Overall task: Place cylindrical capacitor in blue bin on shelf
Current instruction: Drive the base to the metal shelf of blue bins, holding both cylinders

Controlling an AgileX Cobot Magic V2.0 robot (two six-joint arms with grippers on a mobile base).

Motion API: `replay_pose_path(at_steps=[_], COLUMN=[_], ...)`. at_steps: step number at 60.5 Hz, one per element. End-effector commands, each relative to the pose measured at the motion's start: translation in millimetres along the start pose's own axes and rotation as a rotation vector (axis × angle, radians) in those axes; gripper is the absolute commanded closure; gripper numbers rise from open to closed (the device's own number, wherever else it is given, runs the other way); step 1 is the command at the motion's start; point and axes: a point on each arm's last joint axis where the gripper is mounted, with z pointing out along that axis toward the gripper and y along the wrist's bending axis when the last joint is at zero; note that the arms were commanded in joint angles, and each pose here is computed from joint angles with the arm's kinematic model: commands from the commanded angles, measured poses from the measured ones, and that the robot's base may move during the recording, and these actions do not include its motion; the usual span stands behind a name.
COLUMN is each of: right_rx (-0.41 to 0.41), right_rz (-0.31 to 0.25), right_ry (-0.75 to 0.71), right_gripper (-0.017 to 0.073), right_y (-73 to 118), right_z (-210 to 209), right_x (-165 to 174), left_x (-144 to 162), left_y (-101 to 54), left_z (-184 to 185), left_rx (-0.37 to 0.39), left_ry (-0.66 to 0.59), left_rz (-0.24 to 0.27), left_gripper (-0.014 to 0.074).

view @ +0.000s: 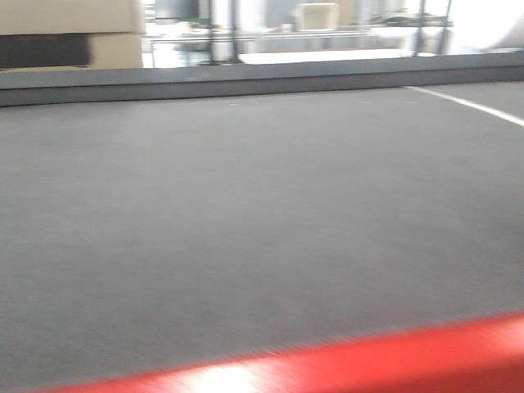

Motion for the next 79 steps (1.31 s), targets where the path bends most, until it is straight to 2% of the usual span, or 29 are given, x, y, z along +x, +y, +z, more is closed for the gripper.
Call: replay_pose_path(at_steps=[1, 79], right_rx=[0.005, 0.005], right_rz=[-0.010, -0.010], right_ry=[-0.037, -0.037], right_gripper=[0.0721, 0.0721], right_y=[-0.4, -0.4], right_z=[-2.0, -2.0], right_x=[-4.7, -4.7], left_x=[-2.0, -2.0], left_y=[-0.8, -0.8], left_z=[-1.1, -1.1], left_rx=[0.009, 0.009], left_ry=[-0.027, -0.027], left_rz=[0.001, 0.001], left_gripper=[0.0704, 0.0704])
